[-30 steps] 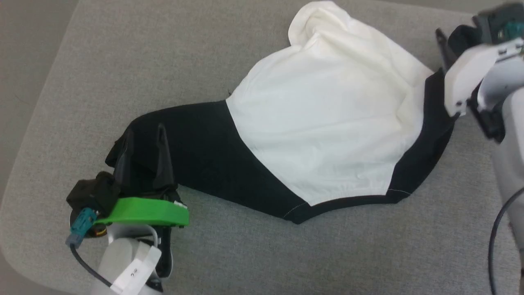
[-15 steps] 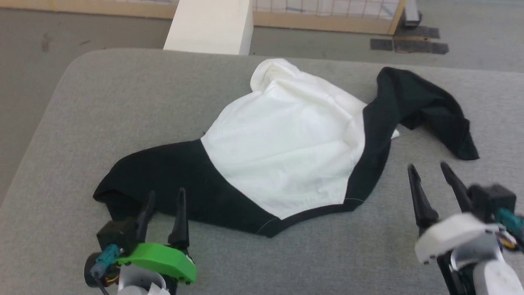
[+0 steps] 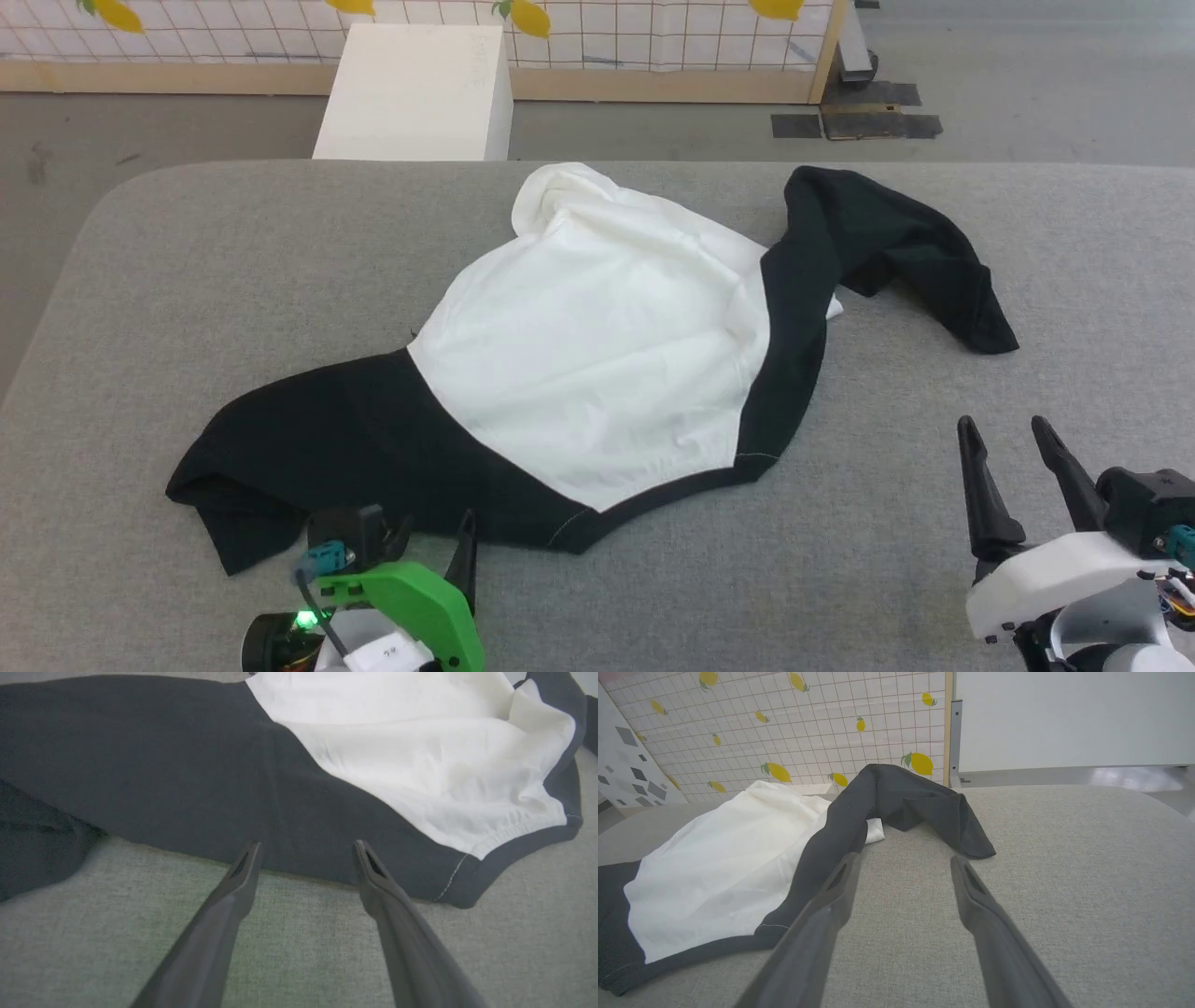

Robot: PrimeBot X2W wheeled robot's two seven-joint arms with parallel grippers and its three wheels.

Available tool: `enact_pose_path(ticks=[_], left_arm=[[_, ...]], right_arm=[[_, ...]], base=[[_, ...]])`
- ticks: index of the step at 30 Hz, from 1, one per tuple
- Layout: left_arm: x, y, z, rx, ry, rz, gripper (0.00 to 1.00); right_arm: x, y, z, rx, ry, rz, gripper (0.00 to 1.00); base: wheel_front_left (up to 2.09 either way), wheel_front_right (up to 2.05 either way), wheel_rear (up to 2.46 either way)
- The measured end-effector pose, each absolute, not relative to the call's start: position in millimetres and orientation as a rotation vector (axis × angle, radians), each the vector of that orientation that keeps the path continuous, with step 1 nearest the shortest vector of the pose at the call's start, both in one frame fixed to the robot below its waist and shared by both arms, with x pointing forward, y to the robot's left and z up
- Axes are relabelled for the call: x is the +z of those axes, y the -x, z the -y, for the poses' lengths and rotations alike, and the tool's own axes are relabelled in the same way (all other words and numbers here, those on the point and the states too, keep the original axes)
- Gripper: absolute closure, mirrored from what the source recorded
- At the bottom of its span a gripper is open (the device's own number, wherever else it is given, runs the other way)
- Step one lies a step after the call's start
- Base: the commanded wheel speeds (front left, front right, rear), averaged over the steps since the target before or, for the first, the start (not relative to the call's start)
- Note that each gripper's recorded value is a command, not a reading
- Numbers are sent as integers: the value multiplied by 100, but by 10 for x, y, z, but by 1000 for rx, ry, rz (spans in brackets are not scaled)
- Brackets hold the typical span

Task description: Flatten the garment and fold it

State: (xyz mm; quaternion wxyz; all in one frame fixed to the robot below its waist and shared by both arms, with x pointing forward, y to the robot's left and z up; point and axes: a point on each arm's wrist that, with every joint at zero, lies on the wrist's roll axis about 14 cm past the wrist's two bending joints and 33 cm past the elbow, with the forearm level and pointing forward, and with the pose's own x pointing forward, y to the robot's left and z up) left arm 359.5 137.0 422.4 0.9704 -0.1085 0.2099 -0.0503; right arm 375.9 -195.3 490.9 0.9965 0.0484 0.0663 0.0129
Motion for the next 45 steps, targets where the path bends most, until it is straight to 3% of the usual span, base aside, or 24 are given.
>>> enact_pose_path(ticks=[9,19,20,22,23,32,45], left_arm=[[4014,-3592,-1428,-32,214,-574,0],[3825,-3636,-1290,-87,183,-752,3],[3791,-3624,-1277,-98,169,-782,34],[3759,-3623,-1260,-118,143,-826,71],[3746,-3619,-1249,-131,131,-844,98],[3768,-3615,-1212,-166,117,-824,100],[4067,-3347,-2216,184,236,-651,100]], right_arm=[[4869,-3745,1916,34,-123,-145,0],[4796,-3746,1886,39,-142,-163,0],[4794,-3751,1888,38,-143,-164,0],[4799,-3763,1894,36,-144,-161,0],[4803,-3769,1897,35,-145,-158,0],[4805,-3787,1892,36,-162,-156,0],[4858,-3851,1733,85,-170,-153,0]], base=[[0,0,0],[0,0,0],[0,0,0],[0,0,0],[0,0,0],[0,0,0],[0,0,0]])
